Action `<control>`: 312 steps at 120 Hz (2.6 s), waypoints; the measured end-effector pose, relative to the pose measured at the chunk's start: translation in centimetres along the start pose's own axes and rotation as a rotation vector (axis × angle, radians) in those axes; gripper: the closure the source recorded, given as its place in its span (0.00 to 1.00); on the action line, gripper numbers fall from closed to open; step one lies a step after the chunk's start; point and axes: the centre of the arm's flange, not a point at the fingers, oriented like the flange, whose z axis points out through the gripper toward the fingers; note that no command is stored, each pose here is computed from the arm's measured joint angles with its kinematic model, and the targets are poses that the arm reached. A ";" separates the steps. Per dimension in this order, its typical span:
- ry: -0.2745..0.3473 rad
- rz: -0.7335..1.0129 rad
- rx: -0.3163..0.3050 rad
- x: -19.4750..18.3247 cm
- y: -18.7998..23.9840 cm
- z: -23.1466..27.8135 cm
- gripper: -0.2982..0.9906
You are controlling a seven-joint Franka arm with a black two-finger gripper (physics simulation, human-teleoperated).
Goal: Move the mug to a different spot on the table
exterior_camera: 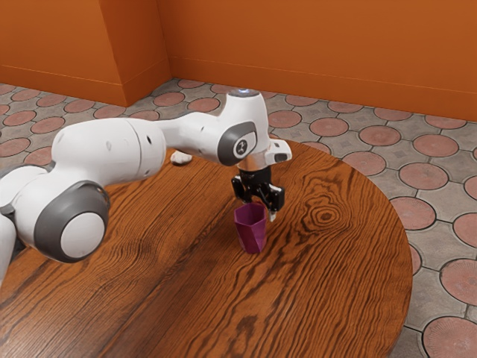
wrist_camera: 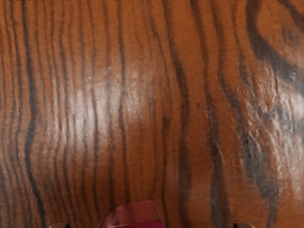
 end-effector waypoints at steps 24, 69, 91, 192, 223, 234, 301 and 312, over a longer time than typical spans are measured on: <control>0.007 0.012 0.001 0.0 0.4 -0.5 0.58; 0.011 0.015 0.017 -0.2 0.2 -2.4 0.76; -0.018 0.018 0.048 -0.6 0.0 -3.3 0.78; -0.330 -0.008 0.105 -1.8 -9.6 -6.2 0.83; -0.404 0.026 0.057 -1.6 -12.4 -3.3 0.83; -0.419 0.046 0.050 -1.7 -12.3 -2.9 0.83; -0.296 0.164 -0.011 -0.4 -10.2 -5.0 0.34; -0.192 0.194 0.002 -0.5 -9.2 -11.0 0.31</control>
